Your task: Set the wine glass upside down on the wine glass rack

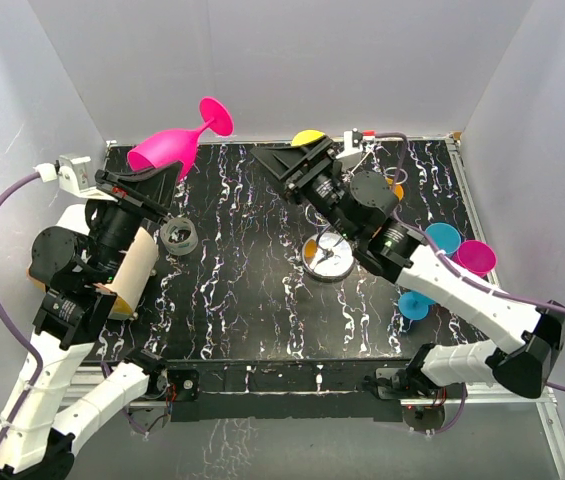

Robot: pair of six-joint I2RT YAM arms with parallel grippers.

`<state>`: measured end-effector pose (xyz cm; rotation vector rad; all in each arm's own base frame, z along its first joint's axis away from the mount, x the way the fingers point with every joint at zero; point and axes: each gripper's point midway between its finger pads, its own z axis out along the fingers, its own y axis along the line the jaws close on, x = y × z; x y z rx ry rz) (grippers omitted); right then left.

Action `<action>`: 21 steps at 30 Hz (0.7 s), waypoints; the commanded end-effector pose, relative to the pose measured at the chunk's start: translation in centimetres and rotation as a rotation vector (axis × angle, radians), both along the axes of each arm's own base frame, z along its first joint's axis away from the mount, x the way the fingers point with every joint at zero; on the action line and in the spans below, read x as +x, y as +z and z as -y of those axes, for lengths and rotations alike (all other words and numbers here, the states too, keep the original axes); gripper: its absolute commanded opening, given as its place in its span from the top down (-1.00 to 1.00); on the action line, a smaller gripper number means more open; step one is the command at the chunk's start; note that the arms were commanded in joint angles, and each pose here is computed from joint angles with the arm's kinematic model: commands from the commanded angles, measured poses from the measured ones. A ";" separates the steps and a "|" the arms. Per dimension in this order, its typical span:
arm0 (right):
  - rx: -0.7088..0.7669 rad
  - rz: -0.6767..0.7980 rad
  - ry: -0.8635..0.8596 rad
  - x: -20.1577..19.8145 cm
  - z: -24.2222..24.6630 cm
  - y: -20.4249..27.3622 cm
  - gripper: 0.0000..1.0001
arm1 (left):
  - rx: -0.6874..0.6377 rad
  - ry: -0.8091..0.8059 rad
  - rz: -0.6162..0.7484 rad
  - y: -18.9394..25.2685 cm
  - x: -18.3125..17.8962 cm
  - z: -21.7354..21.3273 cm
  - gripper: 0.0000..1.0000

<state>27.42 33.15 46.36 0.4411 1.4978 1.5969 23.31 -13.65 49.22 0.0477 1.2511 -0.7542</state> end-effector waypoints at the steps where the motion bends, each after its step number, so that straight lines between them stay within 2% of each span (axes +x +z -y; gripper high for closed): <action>1: 0.217 0.074 0.035 -1.3 -0.1 7.3 -0.21 | -0.054 -0.053 0.125 4.0 -1.4 0.3 1.00; 8: 0.281 0.076 0.075 -1.5 -2.4 9.7 -0.17 | -0.096 -0.156 0.145 5.4 -2.9 1.4 1.00; 21: 0.257 0.060 0.024 -0.3 -3.2 9.5 -0.13 | -0.124 -0.203 0.150 5.8 -3.6 1.9 1.00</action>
